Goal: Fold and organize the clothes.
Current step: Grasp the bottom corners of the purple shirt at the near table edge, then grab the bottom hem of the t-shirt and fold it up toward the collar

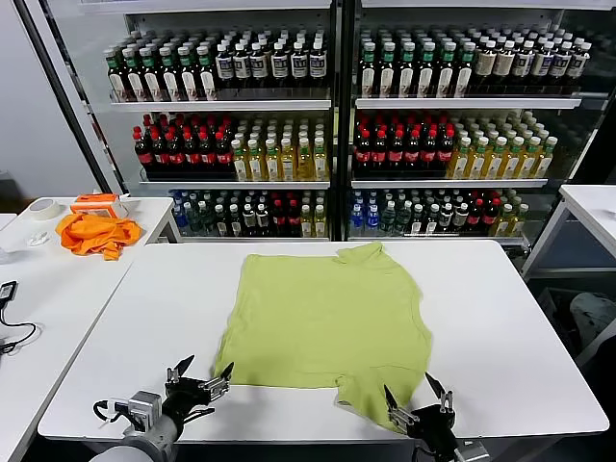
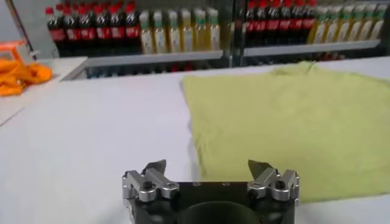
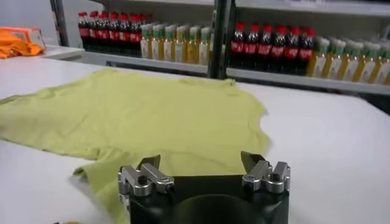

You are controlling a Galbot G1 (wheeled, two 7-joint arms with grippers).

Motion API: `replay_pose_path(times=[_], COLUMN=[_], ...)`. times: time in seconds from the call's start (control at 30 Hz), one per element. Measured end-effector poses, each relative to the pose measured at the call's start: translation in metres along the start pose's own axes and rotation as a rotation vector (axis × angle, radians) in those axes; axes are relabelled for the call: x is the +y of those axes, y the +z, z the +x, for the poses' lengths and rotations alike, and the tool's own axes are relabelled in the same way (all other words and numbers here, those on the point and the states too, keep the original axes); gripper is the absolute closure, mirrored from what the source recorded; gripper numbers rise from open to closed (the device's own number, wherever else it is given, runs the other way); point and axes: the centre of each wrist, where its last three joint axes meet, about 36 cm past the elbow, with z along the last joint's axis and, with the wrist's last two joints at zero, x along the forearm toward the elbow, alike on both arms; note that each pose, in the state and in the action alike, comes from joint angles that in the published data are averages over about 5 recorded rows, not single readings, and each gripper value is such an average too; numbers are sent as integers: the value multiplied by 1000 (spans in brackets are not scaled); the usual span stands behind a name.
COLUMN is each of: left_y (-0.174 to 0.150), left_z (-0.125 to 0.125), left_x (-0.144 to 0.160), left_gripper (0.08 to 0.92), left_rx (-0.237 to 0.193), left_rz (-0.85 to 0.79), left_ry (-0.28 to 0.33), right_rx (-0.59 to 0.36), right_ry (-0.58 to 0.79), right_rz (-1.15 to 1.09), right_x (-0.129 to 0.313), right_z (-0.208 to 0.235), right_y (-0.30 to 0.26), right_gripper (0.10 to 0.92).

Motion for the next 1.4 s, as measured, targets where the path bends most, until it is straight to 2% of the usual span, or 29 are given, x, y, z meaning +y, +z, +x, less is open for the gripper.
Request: replay_pose_path(times=[0.2,0.37,0.97,1.07,1.2,1.4], left_y=[5,9,18,17,14,7], left_z=[-5,-12,-13,-13,-9,6], left_x=[-2,-3,-21,-23,-20,-15], left_gripper=[177,221,734,821,905,917], left_rx=[18,31,33,30,25,11], left_rz=[10,7,4,-6,-24,-40], left_ry=[-11,-31,1,3,2,-2], right_rx=[17,28,57,61,63,62], right_ry=[7,1,-23,-36,-54,-62], right_rz=[-17,-41,-115,-120,-121,-98], right_x=[5,9,12,10,4,-12], right_z=[0,-1,-6,-3,3,23], right_y=[5,6,5,1,-6,-20], right_gripper=[202,298,835,900,917,917])
